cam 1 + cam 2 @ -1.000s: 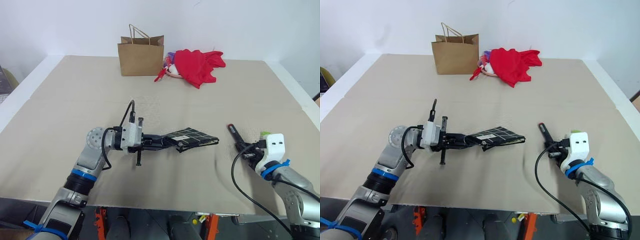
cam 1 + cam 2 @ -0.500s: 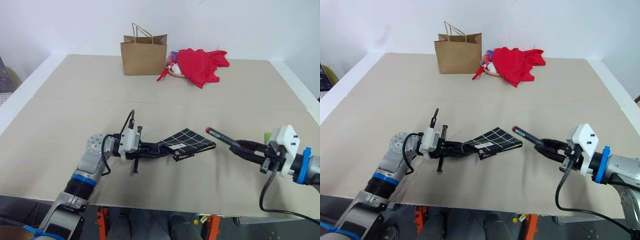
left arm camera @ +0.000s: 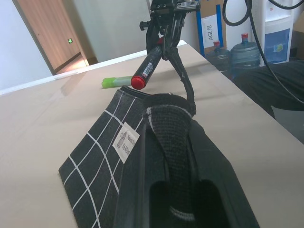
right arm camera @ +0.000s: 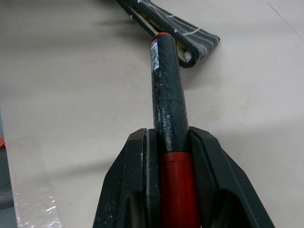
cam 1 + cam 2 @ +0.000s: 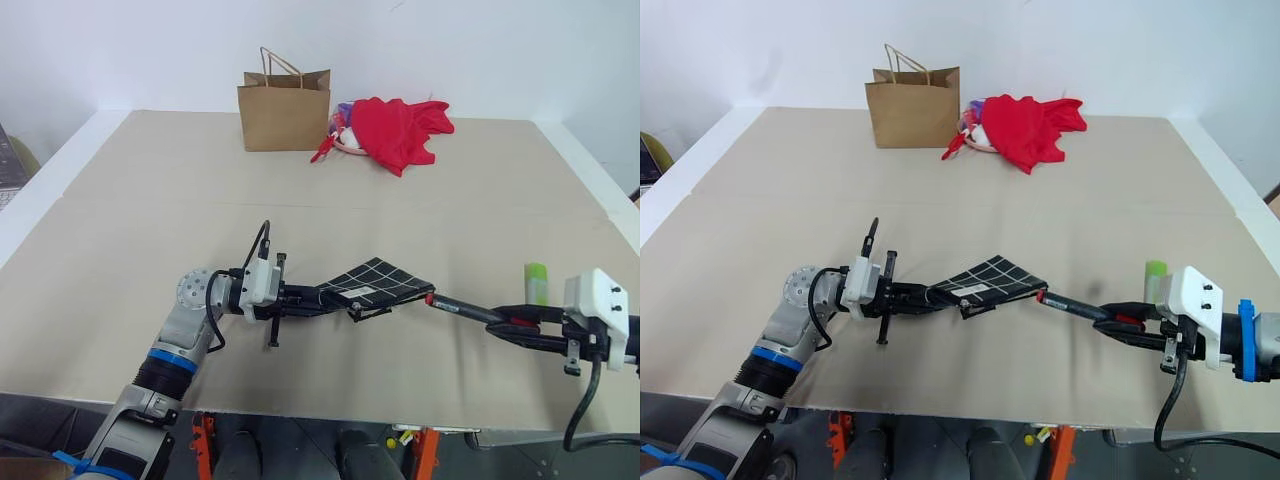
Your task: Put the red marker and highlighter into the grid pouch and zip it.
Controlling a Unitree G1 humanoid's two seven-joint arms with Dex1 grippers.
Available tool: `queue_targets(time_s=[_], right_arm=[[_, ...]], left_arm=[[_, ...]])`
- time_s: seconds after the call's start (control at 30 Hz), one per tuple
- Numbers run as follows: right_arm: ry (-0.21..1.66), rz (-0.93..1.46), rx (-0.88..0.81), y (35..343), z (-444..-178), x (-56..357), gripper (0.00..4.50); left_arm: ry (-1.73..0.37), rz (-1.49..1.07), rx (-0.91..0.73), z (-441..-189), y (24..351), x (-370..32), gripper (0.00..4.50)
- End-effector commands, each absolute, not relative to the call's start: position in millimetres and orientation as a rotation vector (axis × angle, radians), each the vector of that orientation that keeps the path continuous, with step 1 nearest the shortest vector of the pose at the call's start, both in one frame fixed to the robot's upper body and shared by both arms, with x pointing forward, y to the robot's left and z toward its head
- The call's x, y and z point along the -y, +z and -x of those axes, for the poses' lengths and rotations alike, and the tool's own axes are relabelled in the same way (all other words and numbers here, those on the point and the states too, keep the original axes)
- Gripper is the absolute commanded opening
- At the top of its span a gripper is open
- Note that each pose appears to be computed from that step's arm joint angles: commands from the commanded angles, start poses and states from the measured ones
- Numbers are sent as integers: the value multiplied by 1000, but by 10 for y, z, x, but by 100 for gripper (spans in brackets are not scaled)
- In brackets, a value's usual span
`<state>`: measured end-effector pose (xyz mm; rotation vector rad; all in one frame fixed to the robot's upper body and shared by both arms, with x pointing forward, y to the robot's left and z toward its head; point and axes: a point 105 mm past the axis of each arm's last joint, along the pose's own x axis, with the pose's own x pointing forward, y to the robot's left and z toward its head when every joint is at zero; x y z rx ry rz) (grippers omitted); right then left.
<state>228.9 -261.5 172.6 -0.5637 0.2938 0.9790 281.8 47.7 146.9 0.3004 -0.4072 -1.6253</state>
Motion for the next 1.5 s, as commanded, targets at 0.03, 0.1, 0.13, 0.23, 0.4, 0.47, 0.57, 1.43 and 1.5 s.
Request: queue_targets(time_s=[0.03, 0.1, 0.13, 0.23, 0.4, 0.47, 0.57, 1.43, 1.5], right_arm=[[984, 592, -246, 1872, -2318, 2579, 61], [991, 593, -256, 1843, -2333, 2564, 61], [996, 597, -263, 1821, -2337, 2560, 61], [1001, 603, -267, 1798, -2363, 2555, 61], [1007, 618, -264, 1805, -2389, 2571, 61], [1011, 623, -265, 1807, -2392, 2574, 61], [1026, 635, -269, 1795, -2393, 2564, 61], [1262, 707, -173, 1721, -2549, 1943, 61], [1278, 703, -160, 1740, -2567, 1861, 61]], left_arm=[[-1617, -319, 471, -2779, 1562, -463, 0], [-1617, -320, 476, -2774, 1566, -454, 0], [-1618, -321, 477, -2772, 1567, -450, 0], [-1619, -322, 480, -2760, 1563, -444, 0], [-1615, -322, 479, -2754, 1562, -446, 0], [-1614, -322, 479, -2752, 1564, -448, 0], [-1614, -323, 482, -2747, 1569, -448, 0], [-1638, -334, 505, -2708, 1581, -392, 0], [-1638, -332, 505, -2705, 1579, -388, 0]])
